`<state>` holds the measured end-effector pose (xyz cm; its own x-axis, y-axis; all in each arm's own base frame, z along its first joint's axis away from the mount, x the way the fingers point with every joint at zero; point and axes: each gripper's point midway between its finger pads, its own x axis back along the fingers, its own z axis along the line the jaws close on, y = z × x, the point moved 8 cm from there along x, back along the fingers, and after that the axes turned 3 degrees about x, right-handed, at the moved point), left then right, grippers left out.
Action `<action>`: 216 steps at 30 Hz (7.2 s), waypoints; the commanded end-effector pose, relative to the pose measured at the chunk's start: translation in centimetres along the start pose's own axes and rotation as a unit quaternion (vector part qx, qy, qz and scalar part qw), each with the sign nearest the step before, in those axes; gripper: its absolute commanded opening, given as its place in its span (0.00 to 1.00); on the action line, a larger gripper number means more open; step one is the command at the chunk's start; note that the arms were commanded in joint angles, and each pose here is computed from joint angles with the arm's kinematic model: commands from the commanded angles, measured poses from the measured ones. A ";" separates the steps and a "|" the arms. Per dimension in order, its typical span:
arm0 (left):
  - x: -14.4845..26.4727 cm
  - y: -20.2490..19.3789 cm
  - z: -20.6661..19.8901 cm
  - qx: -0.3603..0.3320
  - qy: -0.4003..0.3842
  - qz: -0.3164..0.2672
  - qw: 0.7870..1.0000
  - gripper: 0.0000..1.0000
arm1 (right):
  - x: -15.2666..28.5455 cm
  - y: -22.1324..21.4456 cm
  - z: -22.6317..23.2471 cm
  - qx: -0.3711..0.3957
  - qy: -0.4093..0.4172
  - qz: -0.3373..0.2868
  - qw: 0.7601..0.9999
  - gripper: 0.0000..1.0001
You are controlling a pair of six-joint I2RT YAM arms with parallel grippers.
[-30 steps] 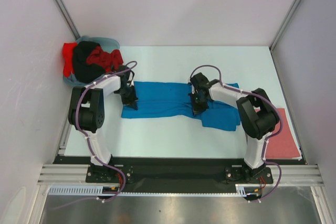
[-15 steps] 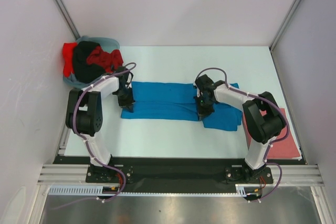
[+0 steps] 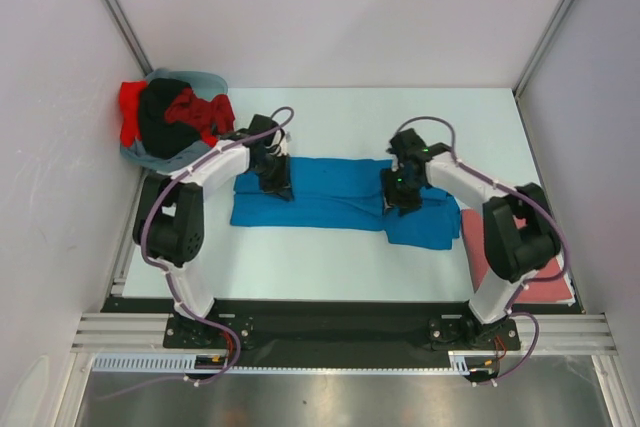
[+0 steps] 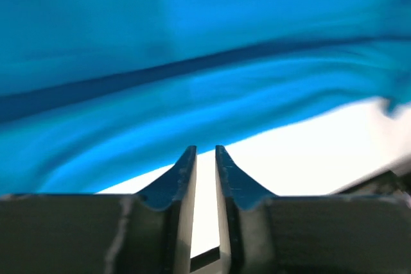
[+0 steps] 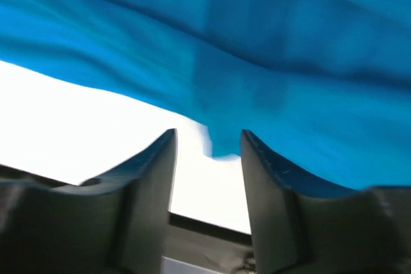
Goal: Fold and stack the t-shirts
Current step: Fold the tshirt
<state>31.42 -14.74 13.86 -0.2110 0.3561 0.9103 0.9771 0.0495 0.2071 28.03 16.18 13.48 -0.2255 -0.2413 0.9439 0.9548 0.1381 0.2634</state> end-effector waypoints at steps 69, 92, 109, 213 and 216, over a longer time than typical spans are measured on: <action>-11.6 -10.3 -23.6 -0.182 -0.150 0.063 0.970 0.08 | 1.3 -9.6 -14.0 -0.344 -0.085 -0.073 0.932 0.30; -7.5 -3.8 -24.5 -0.176 -0.185 0.019 0.967 0.00 | 6.3 -1.9 -13.1 -0.320 0.005 -0.142 0.937 0.00; -9.0 0.5 -22.9 -0.101 -0.224 0.026 0.969 0.02 | 5.7 2.7 -14.6 -0.337 0.017 -0.145 0.930 0.00; -13.5 0.5 -19.1 0.045 -0.210 0.013 0.977 0.00 | 3.8 -4.1 -14.3 -0.360 0.012 -0.073 0.930 0.00; -13.4 1.1 -19.4 0.052 -0.216 0.009 0.975 0.00 | 3.2 -4.3 -14.6 -0.359 0.001 -0.067 0.931 0.00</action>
<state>32.87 -36.99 7.84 -0.1197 0.6960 0.7080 0.9926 0.0695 0.0996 25.92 1.21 12.45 -0.3320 -0.2436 0.9113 0.8087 -0.5708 0.1420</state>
